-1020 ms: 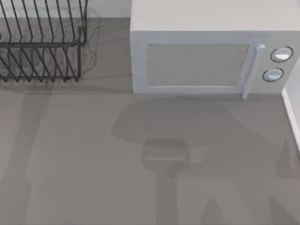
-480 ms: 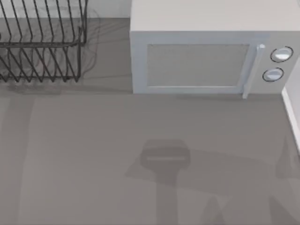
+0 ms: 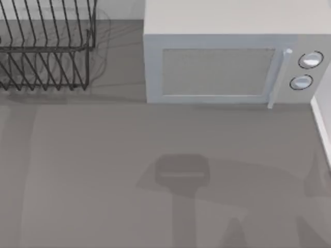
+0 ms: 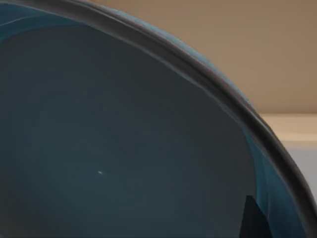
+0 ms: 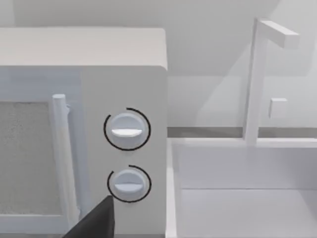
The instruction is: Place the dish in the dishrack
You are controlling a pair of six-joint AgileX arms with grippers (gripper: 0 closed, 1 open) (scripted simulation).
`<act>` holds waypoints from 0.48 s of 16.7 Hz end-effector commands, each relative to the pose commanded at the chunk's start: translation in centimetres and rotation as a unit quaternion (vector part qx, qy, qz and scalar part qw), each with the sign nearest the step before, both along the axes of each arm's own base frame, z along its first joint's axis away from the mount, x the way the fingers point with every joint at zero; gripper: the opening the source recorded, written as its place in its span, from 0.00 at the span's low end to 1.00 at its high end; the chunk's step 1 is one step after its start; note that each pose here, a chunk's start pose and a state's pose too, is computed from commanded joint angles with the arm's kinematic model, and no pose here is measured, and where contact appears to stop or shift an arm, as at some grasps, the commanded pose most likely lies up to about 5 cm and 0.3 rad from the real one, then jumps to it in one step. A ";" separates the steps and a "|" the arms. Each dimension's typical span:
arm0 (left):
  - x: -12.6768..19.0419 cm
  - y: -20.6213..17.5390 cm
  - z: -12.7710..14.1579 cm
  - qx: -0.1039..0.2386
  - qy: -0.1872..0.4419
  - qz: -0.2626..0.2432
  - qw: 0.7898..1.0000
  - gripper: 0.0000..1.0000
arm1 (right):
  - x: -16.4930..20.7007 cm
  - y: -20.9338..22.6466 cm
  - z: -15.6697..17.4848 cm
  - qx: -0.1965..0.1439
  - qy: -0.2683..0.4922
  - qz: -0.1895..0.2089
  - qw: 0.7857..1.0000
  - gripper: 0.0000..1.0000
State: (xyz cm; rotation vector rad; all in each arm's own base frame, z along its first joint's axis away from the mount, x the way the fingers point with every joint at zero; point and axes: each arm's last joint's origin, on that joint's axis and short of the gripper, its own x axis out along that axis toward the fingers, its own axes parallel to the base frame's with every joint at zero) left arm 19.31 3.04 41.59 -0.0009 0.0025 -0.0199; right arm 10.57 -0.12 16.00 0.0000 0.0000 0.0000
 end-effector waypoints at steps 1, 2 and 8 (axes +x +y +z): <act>1.0 0.1 -0.3 0.000 0.001 0.001 1.000 0.00 | 0.0 0.0 0.0 0.000 0.000 0.000 1.000 1.00; 2.3 0.3 -0.8 -0.001 0.002 0.002 1.000 0.00 | 0.0 0.0 0.0 0.000 0.000 0.000 1.000 1.00; 12.7 1.0 -7.7 0.001 -0.002 0.004 1.000 0.00 | 0.0 0.0 0.0 0.000 0.000 0.000 1.000 1.00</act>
